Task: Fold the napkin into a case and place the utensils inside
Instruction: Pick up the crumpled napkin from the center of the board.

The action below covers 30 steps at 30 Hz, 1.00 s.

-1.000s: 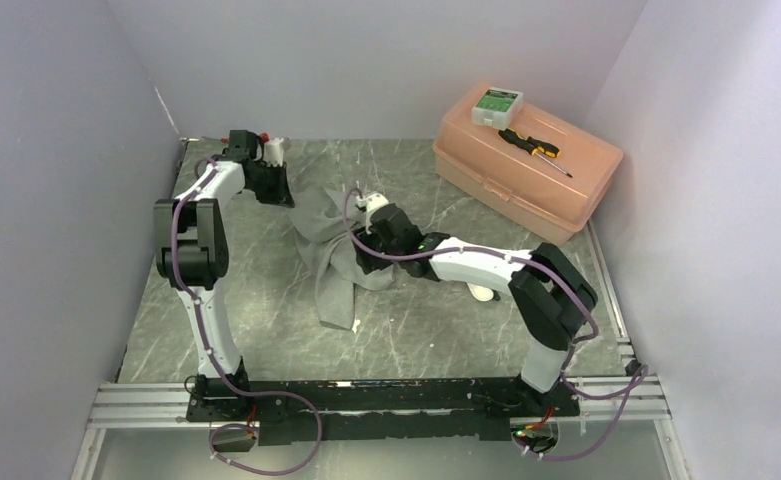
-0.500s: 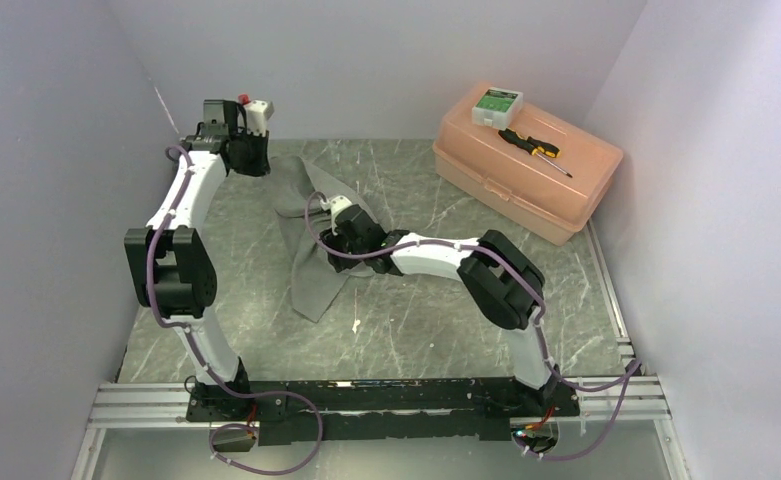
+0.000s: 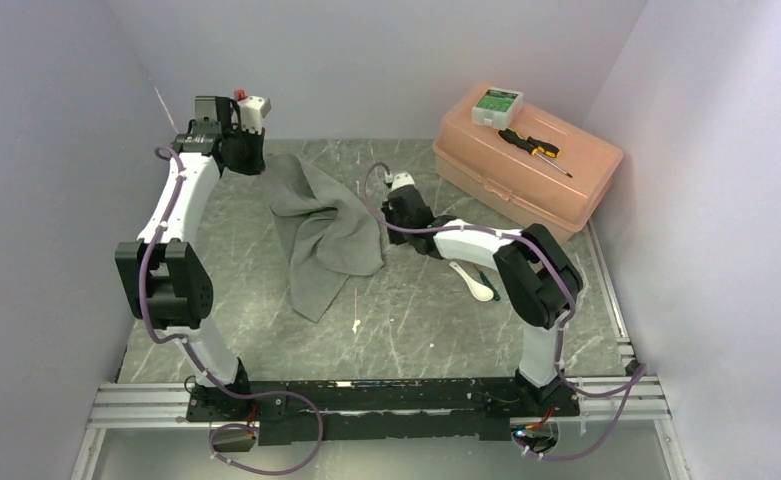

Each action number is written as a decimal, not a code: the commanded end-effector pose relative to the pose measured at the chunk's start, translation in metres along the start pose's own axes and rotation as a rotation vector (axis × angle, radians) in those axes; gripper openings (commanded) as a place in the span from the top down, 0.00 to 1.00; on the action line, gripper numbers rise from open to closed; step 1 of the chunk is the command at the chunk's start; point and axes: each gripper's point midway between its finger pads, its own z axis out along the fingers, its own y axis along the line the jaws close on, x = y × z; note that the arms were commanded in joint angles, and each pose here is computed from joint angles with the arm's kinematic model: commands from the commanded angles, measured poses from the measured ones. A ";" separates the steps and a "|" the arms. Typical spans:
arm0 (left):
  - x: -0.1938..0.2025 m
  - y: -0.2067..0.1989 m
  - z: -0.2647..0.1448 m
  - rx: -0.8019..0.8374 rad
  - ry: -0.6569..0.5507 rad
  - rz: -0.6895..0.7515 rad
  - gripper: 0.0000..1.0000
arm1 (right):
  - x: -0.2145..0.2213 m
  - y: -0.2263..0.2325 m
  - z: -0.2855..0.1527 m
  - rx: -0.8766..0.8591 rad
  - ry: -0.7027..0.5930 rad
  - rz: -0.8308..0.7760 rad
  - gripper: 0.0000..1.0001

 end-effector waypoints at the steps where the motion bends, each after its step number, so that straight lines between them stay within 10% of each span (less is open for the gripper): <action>1: -0.021 -0.007 -0.022 0.031 -0.077 0.046 0.97 | -0.072 0.015 -0.024 -0.021 -0.193 -0.020 0.54; 5: -0.015 -0.010 -0.022 0.044 -0.065 0.049 0.97 | -0.108 0.060 -0.016 -0.088 -0.266 -0.111 0.37; 22: -0.018 -0.018 -0.040 0.067 -0.089 0.064 0.97 | -0.150 0.128 0.078 -0.128 -0.315 -0.230 0.33; 30: -0.019 -0.016 -0.045 0.058 -0.093 0.073 0.97 | -0.173 0.098 0.060 -0.037 -0.404 -0.215 1.00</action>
